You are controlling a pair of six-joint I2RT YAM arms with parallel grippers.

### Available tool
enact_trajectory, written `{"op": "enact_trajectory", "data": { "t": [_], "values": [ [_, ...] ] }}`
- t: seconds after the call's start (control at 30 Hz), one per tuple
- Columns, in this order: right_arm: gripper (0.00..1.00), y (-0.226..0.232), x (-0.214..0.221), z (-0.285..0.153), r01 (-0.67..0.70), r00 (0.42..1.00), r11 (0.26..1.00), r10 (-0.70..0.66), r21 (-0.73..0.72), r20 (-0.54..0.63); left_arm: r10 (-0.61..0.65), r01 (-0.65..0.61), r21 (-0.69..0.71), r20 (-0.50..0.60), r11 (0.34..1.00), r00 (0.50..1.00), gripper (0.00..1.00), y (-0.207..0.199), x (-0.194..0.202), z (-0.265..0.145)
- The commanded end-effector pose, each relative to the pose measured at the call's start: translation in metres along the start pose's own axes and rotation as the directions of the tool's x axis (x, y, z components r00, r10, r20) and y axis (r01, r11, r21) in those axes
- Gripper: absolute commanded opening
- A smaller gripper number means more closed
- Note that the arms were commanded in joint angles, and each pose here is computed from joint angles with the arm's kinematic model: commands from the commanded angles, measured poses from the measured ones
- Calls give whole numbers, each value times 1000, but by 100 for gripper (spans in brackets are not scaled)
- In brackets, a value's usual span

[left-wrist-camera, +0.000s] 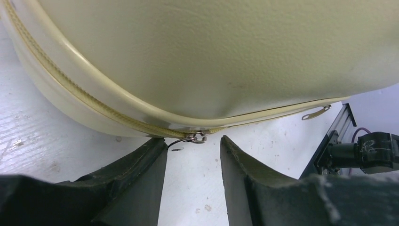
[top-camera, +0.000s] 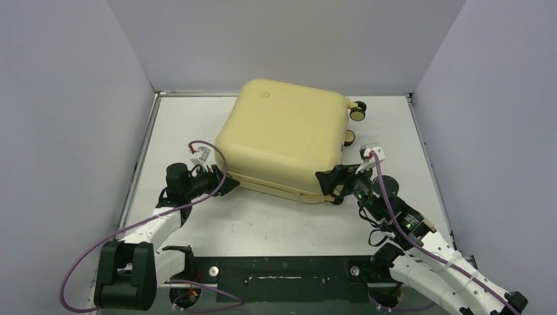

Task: Pack the luggage
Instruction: Zip the luggage at the center of the board.

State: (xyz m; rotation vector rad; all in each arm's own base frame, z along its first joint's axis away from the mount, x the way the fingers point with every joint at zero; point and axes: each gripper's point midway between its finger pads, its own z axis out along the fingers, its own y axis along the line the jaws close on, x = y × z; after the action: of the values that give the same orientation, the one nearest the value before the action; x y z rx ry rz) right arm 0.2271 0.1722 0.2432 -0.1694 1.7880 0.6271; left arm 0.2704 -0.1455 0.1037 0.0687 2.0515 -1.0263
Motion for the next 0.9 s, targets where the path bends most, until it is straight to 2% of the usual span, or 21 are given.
{"op": "enact_trajectory", "data": {
  "t": [0.0,0.47,0.6,0.73,0.87],
  "values": [
    [100,5,-8,3,-1,999,1000,2,-17,33,102,-110,80,102,991,989,41,-20,-30,2],
    [100,4,-7,2,-2,999,1000,2,-13,32,123,-122,-13,110,992,986,1,-7,-33,-2],
    [100,4,-9,1,-2,999,1000,3,-10,33,152,-145,-66,117,987,981,0,-2,-38,-6],
    [100,-1,-12,-1,-10,999,1000,9,25,31,200,-168,-238,120,957,972,0,20,-47,-17],
    [100,-16,-14,-4,-21,1000,992,20,125,6,243,-186,-351,125,918,962,0,31,-53,-27]
  ]
}}
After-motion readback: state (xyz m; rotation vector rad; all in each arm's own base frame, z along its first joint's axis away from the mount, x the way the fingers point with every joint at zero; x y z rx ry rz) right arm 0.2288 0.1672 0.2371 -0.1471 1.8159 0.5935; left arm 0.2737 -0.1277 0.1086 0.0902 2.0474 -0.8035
